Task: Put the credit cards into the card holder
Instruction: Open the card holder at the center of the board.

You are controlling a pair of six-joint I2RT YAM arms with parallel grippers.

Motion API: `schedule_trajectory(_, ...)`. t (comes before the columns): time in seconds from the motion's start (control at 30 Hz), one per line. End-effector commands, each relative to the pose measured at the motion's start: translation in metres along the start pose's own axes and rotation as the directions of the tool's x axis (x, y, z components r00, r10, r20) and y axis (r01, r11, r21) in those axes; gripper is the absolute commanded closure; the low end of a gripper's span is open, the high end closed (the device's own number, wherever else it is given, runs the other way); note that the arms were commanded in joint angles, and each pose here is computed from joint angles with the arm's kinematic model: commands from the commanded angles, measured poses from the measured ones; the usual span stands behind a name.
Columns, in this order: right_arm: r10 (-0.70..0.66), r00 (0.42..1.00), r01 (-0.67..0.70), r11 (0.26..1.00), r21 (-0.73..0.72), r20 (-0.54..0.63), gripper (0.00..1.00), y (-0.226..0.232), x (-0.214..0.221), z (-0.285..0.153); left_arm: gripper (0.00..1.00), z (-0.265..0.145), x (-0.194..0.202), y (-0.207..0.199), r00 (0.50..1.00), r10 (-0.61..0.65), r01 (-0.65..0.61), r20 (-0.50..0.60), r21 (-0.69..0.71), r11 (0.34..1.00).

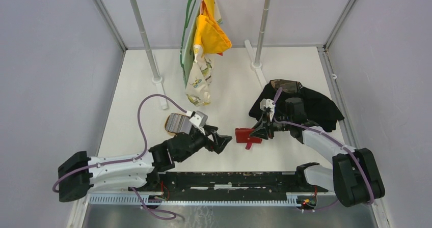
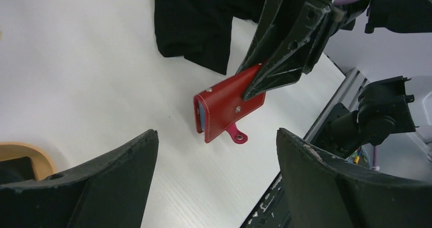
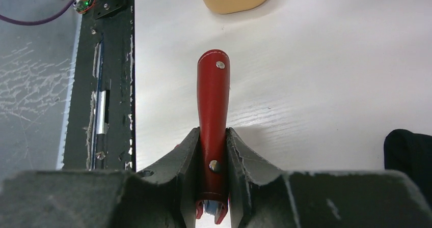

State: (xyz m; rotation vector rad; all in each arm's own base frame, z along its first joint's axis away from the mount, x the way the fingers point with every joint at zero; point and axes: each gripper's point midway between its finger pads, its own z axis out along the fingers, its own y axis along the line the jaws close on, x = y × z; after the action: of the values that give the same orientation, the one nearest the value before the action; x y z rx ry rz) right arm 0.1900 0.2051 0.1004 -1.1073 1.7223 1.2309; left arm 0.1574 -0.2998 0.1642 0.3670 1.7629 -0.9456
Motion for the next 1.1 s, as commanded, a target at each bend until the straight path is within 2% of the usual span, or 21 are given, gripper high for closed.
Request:
schedule_trajectory(0.0,-0.142,0.989,0.143,0.989,-0.038,0.040,0.71,0.006,-0.018,-0.003,0.09,-0.008,-0.006,-0.003,0.996,0.025,-0.015,-0.085,0.123,0.992)
schedule_trajectory(0.03,-0.147,0.988,0.148,0.988,-0.038,0.040,0.72,0.006,-0.018,-0.003,0.09,-0.008,-0.007,0.000,0.996,0.023,-0.011,-0.091,0.131,0.991)
schedule_trajectory(0.07,-0.150,0.988,0.151,0.988,-0.033,0.039,0.78,0.006,-0.018,-0.003,0.09,-0.007,-0.004,-0.001,0.994,0.023,-0.006,-0.111,0.151,0.988)
schedule_trajectory(0.13,-0.148,0.989,0.148,0.989,-0.005,0.027,0.95,0.001,-0.016,-0.004,0.10,-0.005,0.003,-0.001,0.990,0.025,-0.001,-0.140,0.167,0.986)
schedule_trajectory(0.17,-0.138,0.990,0.138,0.990,0.009,0.019,0.99,-0.001,-0.015,-0.004,0.10,-0.003,0.008,-0.003,0.987,0.027,0.001,-0.158,0.179,0.984)
schedule_trajectory(0.4,-0.066,0.996,0.074,0.989,-0.130,0.063,1.00,0.020,-0.017,0.000,0.13,0.014,0.032,-0.017,0.974,0.048,0.015,-0.222,0.273,0.962)
schedule_trajectory(0.8,-0.067,0.995,0.079,0.978,-0.193,0.068,0.99,0.033,-0.014,0.004,0.16,0.048,0.048,-0.015,0.961,0.075,0.003,-0.266,0.279,0.960)
schedule_trajectory(0.87,-0.068,0.996,0.080,0.978,-0.193,0.066,0.99,0.033,-0.014,0.004,0.22,0.052,0.049,-0.018,0.960,0.072,0.010,-0.269,0.292,0.956)
schedule_trajectory(0.93,-0.069,0.996,0.079,0.980,-0.185,0.060,0.99,0.032,-0.013,0.005,0.33,0.056,0.050,-0.023,0.959,0.067,0.023,-0.277,0.308,0.951)
schedule_trajectory(1.07,-0.071,0.996,0.079,0.980,-0.180,0.051,0.99,0.031,-0.012,0.006,0.65,0.059,0.050,-0.033,0.956,0.058,0.049,-0.288,0.351,0.935)
